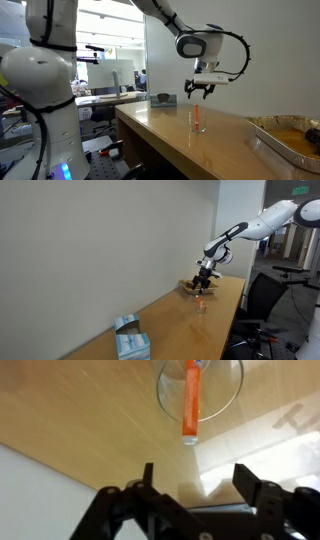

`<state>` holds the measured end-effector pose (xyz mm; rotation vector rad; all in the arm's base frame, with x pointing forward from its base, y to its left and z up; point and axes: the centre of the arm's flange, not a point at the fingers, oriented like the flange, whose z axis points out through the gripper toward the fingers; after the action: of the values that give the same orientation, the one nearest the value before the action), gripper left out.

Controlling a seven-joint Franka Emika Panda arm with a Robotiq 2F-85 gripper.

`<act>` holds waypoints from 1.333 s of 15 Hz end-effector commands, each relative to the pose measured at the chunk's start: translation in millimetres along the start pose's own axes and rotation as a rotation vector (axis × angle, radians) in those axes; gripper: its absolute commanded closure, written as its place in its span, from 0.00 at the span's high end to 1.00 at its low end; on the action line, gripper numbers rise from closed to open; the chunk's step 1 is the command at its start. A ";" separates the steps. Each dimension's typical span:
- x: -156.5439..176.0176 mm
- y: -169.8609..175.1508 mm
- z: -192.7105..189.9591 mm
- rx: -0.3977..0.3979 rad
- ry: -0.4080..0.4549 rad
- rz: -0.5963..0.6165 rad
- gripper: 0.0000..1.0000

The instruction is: Put the marker in the colourless glass

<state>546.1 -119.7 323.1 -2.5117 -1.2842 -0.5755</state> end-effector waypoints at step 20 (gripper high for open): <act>154.8 -51.2 -62.3 -0.223 -0.559 0.733 1.00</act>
<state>569.2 -8.9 439.2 -3.1262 -0.4287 0.1085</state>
